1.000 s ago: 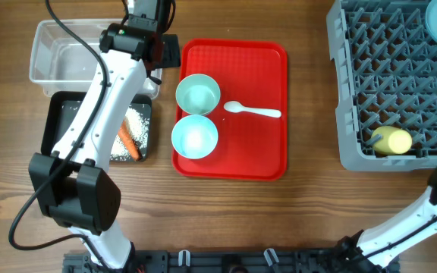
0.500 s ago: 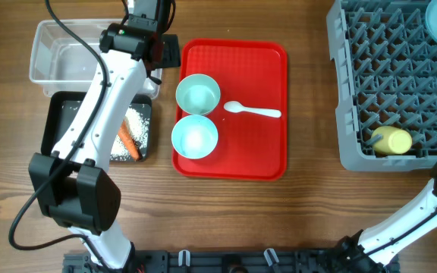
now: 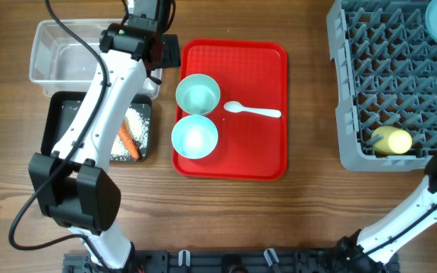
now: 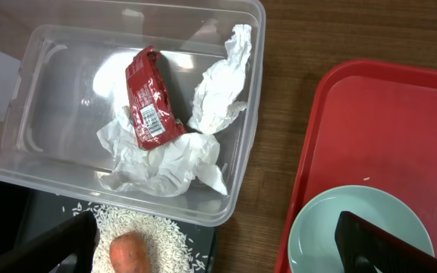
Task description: Sort waste into correct bins and load items into the dishwasher rack
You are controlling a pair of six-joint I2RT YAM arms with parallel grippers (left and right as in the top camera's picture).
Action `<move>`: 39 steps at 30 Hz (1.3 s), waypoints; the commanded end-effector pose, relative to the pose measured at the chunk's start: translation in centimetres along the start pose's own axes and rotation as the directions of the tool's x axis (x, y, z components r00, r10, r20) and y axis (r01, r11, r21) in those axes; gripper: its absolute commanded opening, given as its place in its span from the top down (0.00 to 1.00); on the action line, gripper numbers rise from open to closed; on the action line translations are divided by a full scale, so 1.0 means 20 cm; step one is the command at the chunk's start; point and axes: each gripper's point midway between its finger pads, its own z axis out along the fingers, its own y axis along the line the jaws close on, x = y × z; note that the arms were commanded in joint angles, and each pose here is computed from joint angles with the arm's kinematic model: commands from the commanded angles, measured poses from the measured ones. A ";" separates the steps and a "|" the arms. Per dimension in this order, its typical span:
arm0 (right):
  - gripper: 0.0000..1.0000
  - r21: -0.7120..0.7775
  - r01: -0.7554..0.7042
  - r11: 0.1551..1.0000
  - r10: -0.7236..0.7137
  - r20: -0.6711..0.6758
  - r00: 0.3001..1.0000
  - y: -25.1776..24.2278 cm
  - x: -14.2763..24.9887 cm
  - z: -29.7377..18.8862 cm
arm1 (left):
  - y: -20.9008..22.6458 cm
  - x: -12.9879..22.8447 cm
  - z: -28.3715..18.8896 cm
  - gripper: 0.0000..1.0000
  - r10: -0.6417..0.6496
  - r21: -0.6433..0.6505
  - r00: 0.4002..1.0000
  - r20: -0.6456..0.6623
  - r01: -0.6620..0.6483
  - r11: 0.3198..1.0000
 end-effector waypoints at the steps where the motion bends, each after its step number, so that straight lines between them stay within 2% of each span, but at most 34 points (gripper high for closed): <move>1: 0.53 0.059 -0.022 0.998 0.022 -0.015 1.000 -0.11 0.06 0.10 | 0.02 -0.03 -0.02 0.00 -0.007 -0.014 1.000 0.024 0.007 1.000; 12: 0.53 0.071 -0.013 0.997 0.011 0.027 1.000 -0.15 0.02 0.13 | 0.02 -0.03 -0.02 0.00 -0.007 -0.014 1.000 0.024 0.007 1.000; 14: 0.57 0.066 -0.009 0.998 0.007 0.034 0.999 -0.14 0.01 0.13 | 0.02 -0.03 -0.02 0.00 -0.007 -0.014 1.000 0.024 0.007 1.000; 17: 0.68 0.068 0.000 0.998 -0.002 0.037 0.999 -0.14 0.01 0.13 | 0.02 -0.03 -0.02 0.00 -0.006 -0.014 1.000 0.024 0.007 1.000; 21: 0.94 0.069 0.025 0.997 -0.027 0.027 0.999 -0.14 0.02 0.13 | 0.02 -0.03 -0.02 0.00 -0.007 -0.014 1.000 0.024 0.007 1.000; 22: 0.96 0.071 0.025 0.997 -0.027 0.024 0.999 -0.14 0.02 0.13 | 0.02 -0.03 -0.02 0.00 -0.006 -0.015 1.000 0.024 0.007 1.000; 32: 0.96 0.087 0.091 0.992 -0.091 -0.003 0.996 -0.16 0.04 0.12 | 0.01 -0.03 -0.02 0.00 -0.008 -0.003 1.000 0.023 0.008 1.000; 39: 0.96 0.040 0.131 0.991 -0.134 0.069 0.989 -0.02 -0.11 -0.07 | 0.01 -0.03 -0.02 0.00 -0.008 -0.003 1.000 0.023 0.008 1.000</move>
